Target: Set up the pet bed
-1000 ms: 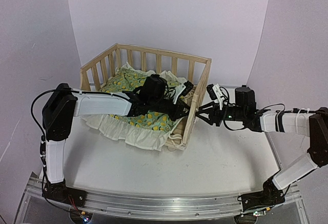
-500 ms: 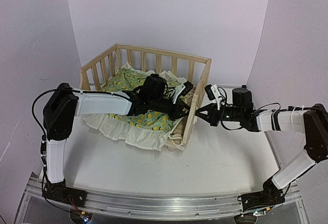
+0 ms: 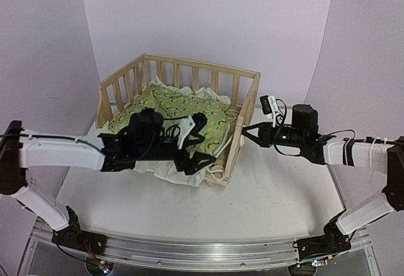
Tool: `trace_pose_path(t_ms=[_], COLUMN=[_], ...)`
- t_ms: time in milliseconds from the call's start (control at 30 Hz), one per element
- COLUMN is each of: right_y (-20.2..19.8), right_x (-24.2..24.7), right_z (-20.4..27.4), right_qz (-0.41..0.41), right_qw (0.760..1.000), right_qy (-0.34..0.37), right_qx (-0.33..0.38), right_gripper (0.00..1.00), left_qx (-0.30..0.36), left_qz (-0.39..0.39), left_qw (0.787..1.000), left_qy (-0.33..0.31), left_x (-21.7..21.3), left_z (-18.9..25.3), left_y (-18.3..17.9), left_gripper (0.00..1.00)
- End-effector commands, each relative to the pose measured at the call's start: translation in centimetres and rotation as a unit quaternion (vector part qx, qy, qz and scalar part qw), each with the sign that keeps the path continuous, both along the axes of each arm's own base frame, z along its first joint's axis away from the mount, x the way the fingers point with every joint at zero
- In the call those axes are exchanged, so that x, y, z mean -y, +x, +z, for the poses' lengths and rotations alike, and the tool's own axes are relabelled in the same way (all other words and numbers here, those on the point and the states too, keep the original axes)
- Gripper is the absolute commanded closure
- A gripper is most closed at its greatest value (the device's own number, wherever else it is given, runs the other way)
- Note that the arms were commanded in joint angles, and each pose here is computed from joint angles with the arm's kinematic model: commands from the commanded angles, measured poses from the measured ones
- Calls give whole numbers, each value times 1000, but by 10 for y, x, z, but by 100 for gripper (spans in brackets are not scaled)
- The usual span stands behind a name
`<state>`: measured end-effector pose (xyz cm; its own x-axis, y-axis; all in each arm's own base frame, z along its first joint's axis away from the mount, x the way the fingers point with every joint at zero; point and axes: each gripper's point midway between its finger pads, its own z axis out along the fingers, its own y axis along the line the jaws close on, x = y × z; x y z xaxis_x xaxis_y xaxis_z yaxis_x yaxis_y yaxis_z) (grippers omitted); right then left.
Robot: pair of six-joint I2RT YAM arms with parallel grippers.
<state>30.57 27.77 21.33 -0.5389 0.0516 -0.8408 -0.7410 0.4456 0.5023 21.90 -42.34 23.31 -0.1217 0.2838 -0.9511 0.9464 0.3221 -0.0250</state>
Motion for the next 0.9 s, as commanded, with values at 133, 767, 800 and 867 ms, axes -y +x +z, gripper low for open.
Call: trace_pose_path(t_ms=[133, 767, 800, 867], right_y=[-2, -12, -12, -13], right_x=[-12, -9, -9, -9], right_z=[25, 33, 33, 33], right_qz=[17, 25, 27, 29], right_qw=[1000, 999, 999, 999], right_qy=[18, 11, 11, 11], right_qx=[7, 21, 22, 22], right_gripper=[100, 100, 100, 100], left_qx=[280, 404, 404, 407], left_qz=[-72, -22, -18, -9], left_qw=[957, 895, 894, 890], left_qy=[-10, 189, 192, 204], left_x=[-4, 61, 62, 62], left_z=[6, -86, -88, -94], left_y=[-104, -34, -32, -27], left_gripper=[21, 53, 54, 61])
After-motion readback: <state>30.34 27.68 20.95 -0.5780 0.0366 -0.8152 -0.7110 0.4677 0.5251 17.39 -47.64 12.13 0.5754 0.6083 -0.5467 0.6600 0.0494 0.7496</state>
